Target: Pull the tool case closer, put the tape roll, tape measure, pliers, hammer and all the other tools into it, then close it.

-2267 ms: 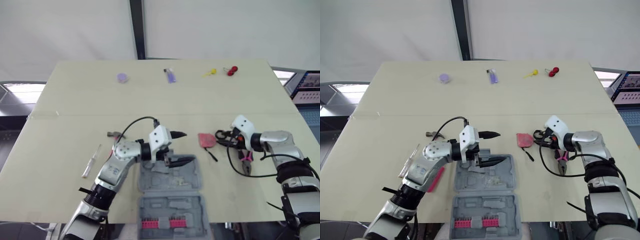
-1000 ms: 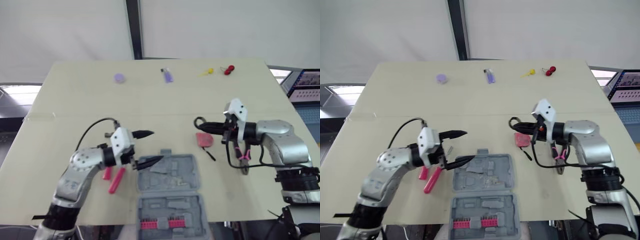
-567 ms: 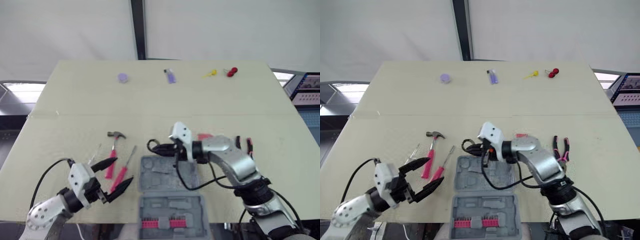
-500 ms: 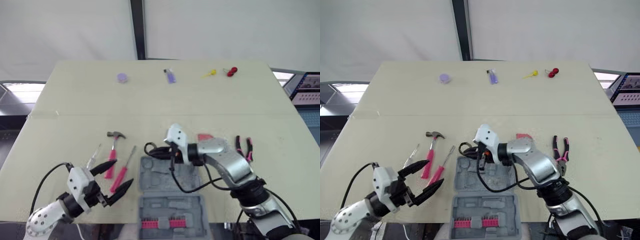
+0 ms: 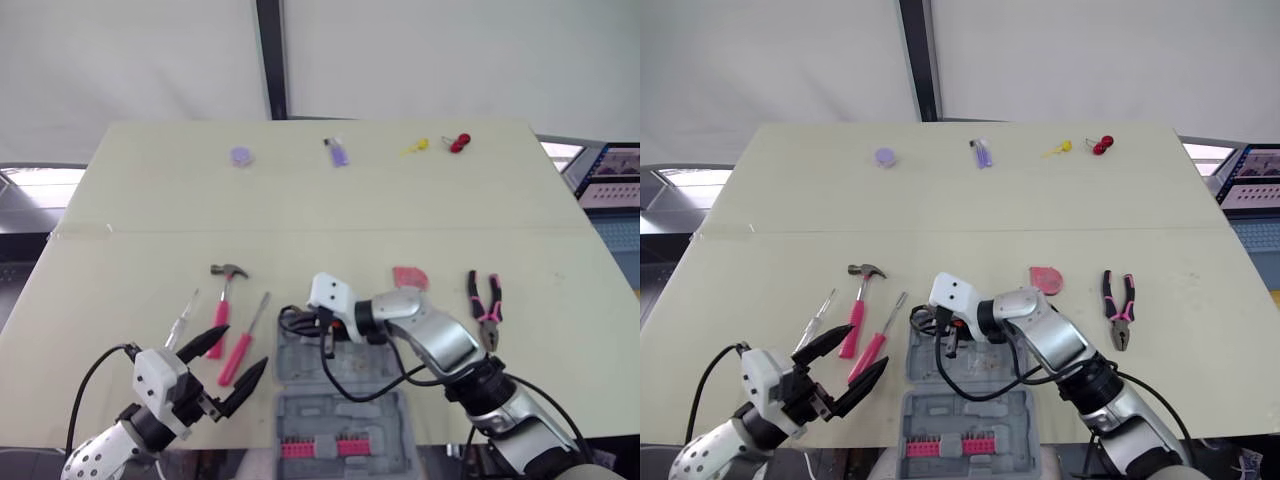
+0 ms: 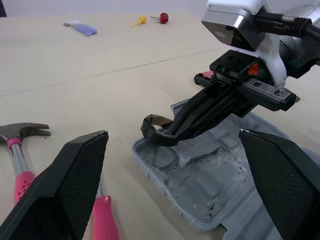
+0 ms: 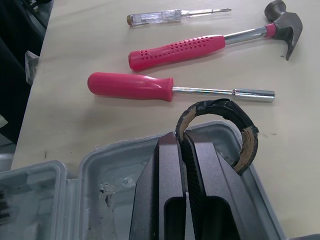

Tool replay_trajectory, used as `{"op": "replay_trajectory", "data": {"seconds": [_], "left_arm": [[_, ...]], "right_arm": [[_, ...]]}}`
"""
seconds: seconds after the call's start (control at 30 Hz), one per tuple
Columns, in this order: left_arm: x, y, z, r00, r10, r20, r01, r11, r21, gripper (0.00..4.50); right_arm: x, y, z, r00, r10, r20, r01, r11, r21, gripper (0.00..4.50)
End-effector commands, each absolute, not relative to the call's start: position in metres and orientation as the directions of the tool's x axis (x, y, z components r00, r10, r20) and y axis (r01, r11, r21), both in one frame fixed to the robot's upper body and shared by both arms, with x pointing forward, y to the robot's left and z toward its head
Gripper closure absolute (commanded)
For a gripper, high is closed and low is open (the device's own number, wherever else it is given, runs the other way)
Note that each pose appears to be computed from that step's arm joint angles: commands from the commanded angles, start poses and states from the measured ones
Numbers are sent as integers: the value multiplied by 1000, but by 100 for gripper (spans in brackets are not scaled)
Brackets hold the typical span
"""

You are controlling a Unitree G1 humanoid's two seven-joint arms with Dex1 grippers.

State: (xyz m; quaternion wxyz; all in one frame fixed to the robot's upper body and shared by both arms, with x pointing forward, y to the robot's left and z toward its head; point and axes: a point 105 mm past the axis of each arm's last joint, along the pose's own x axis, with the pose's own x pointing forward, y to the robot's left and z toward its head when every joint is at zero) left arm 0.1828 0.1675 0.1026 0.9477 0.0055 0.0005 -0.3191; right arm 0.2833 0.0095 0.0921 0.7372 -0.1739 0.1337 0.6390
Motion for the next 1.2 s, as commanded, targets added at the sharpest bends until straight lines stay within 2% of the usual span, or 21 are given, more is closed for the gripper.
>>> {"op": "replay_trajectory", "data": {"seconds": [0.03,1.2], "left_arm": [[179,166,110,798,-602,22,602,798,25,0],[186,174,105,821,-570,7,570,821,26,0]], "right_arm": [[281,17,97,138,903,-406,-988,100,-114,445],[285,15,73,153,875,-459,-988,122,-97,445]]}}
